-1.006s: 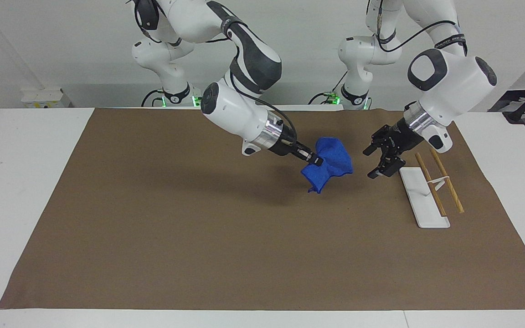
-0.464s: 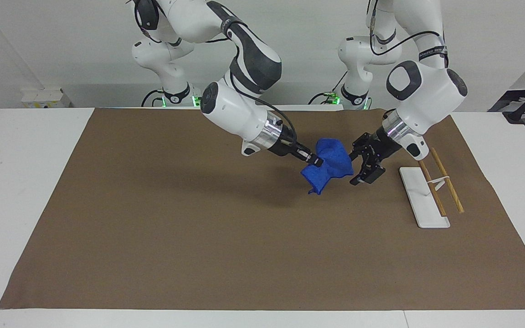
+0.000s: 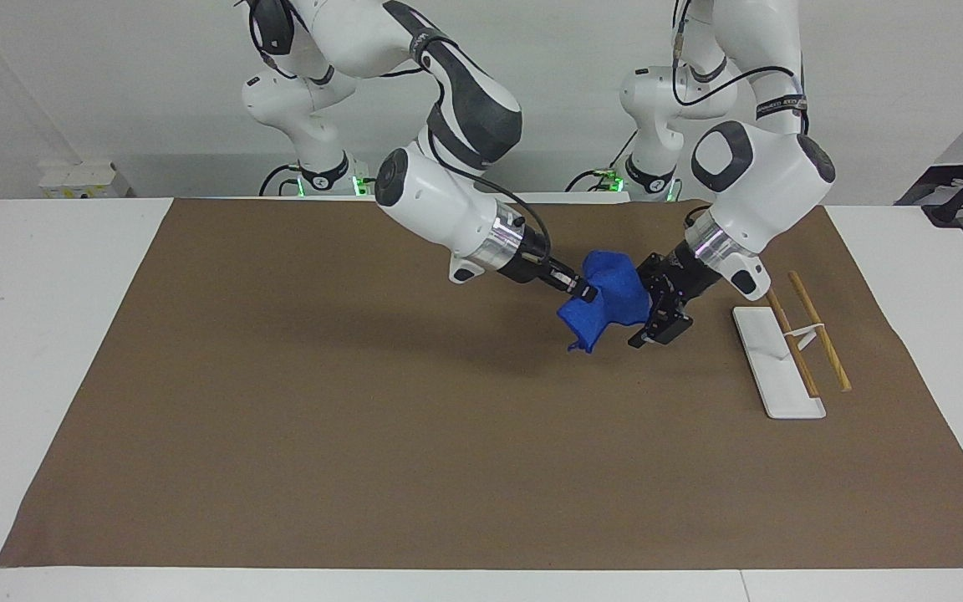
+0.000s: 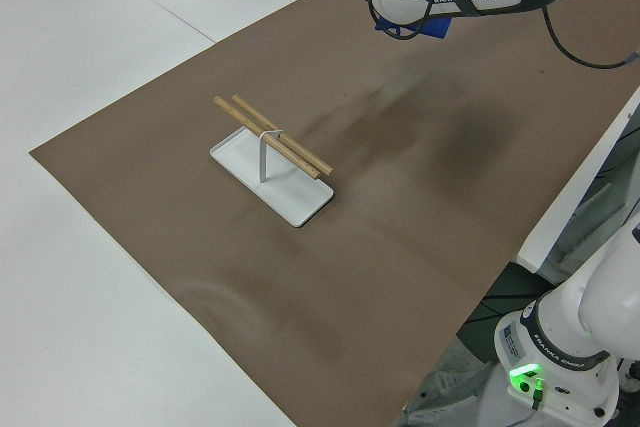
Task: Right arm passes towel to left arm to hang
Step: 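Close the left gripper on the towel beside the right gripper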
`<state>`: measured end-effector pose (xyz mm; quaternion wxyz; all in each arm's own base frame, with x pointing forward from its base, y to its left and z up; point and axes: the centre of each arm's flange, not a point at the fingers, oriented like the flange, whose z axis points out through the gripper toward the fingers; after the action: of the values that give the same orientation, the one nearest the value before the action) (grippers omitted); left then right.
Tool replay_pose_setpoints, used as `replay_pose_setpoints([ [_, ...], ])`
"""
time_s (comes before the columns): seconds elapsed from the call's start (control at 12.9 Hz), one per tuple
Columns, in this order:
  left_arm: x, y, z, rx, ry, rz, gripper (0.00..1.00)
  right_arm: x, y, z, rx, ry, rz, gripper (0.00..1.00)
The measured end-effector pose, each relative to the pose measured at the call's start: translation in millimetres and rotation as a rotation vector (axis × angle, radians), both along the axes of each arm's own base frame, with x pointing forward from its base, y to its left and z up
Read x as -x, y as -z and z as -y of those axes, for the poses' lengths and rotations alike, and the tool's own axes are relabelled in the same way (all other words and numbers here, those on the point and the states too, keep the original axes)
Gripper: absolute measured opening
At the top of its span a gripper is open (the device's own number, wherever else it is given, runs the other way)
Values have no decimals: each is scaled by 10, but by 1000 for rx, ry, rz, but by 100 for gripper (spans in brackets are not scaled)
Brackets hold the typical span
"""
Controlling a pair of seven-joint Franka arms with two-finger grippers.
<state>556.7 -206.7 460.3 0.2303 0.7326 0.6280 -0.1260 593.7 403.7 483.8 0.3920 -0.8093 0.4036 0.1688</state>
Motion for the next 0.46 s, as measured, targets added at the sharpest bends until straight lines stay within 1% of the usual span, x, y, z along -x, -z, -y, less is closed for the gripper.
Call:
replay_pose_setpoints([
  [0.08,-3,1,-6,0,-3,0,70,0,1,0,0,0,0,5],
  [0.15,-8,1,-18,0,-5,0,62,0,1,1,0,0,0,5],
  [0.31,-16,-5,-34,1,-8,1,33,0,1,1,0,0,0,5],
  [0.39,-17,-8,-35,1,-8,1,27,0,1,1,0,0,0,5],
  [0.46,-17,-9,-33,1,-8,1,26,0,1,1,0,0,0,5],
])
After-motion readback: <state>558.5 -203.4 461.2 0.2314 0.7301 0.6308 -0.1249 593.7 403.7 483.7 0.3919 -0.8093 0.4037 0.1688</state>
